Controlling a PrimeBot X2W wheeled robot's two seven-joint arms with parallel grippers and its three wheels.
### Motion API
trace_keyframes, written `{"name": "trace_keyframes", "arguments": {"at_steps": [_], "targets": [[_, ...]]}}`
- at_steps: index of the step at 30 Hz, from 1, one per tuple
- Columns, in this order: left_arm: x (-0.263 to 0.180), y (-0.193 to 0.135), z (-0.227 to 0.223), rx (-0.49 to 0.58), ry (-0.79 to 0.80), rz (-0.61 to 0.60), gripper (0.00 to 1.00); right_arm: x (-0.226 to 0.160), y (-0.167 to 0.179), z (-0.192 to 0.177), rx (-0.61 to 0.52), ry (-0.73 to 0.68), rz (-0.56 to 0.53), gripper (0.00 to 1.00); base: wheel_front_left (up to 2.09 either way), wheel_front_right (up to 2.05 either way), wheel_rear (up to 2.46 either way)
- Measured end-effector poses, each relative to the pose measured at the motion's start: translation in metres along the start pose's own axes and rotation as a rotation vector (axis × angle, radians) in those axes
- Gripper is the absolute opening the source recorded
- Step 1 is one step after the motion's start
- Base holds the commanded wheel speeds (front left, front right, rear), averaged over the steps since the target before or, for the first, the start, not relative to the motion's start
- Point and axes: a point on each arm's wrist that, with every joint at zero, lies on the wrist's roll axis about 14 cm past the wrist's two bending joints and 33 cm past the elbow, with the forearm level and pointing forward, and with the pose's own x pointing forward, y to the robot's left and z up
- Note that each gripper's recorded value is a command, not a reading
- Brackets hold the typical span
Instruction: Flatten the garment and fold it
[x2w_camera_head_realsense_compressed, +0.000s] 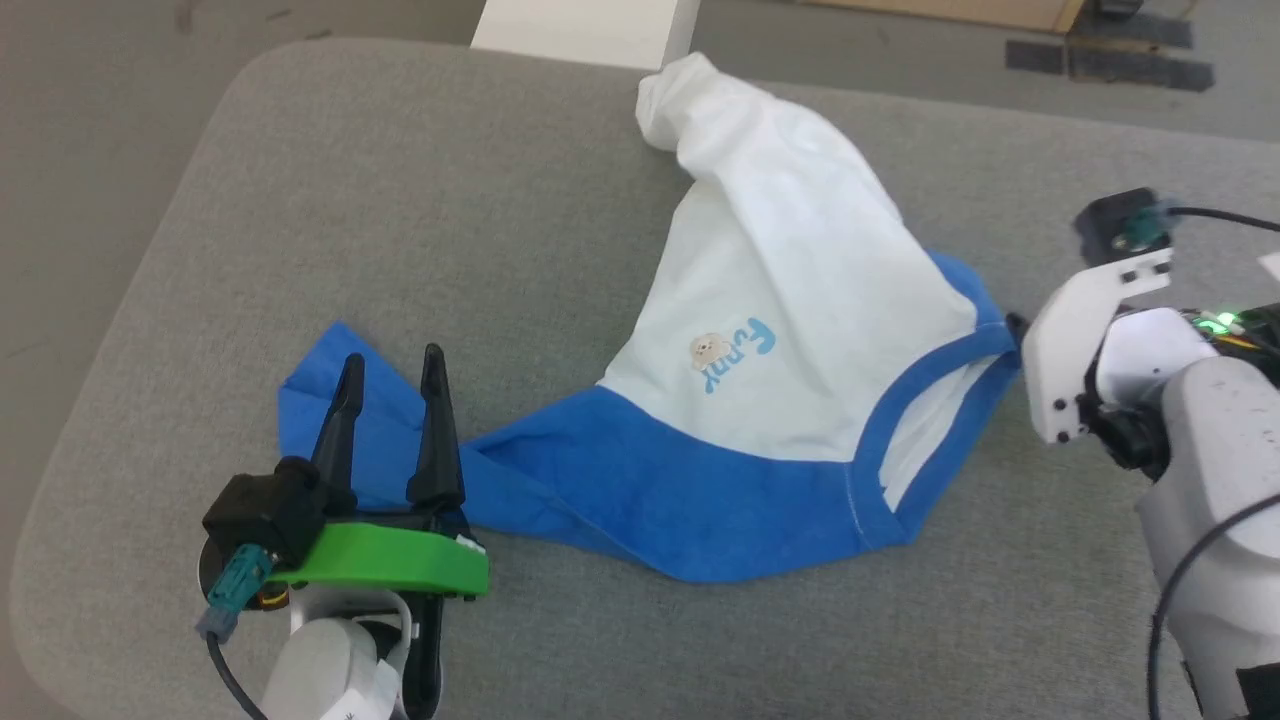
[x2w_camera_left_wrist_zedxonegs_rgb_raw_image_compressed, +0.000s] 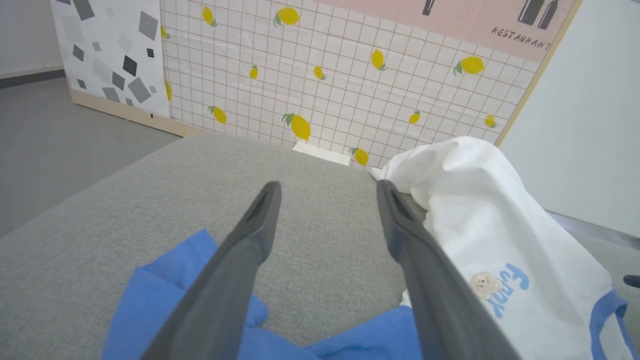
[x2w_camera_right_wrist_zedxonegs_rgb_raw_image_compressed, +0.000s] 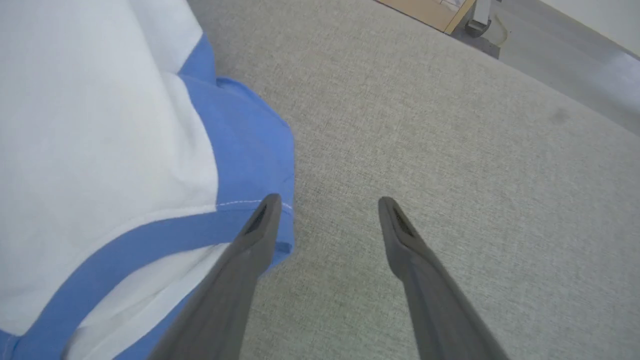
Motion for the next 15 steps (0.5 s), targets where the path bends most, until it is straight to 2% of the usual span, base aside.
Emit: {"name": "trace_keyframes", "arguments": {"at_steps": [6,10,11,12,13,15], "targets": [[0.001,0.01,-0.009,0.013,0.027,0.03,1.0,0.02,0.031,-0.024,-0.078,0.125,0.074,1.0,0.0,0.0,0.0],[0.0,0.016,-0.012,0.017,0.038,0.049,1.0,0.027,0.039,-0.031,-0.091,0.16,0.106,1.0,0.0,0.0,0.0],[-0.001,0.017,-0.013,0.016,0.04,0.053,1.0,0.028,0.04,-0.032,-0.088,0.167,0.112,0.78,0.0,0.0,0.0],[-0.001,0.018,-0.013,0.017,0.041,0.055,1.0,0.028,0.04,-0.031,-0.084,0.162,0.117,0.22,0.0,0.0,0.0],[-0.001,0.018,-0.013,0.017,0.042,0.056,1.0,0.027,0.039,-0.028,-0.078,0.15,0.119,0.0,0.0,0.0,0.0],[-0.001,0.017,-0.013,0.016,0.04,0.054,1.0,0.025,0.038,-0.025,-0.064,0.129,0.125,0.0,0.0,0.0,0.0]]}}
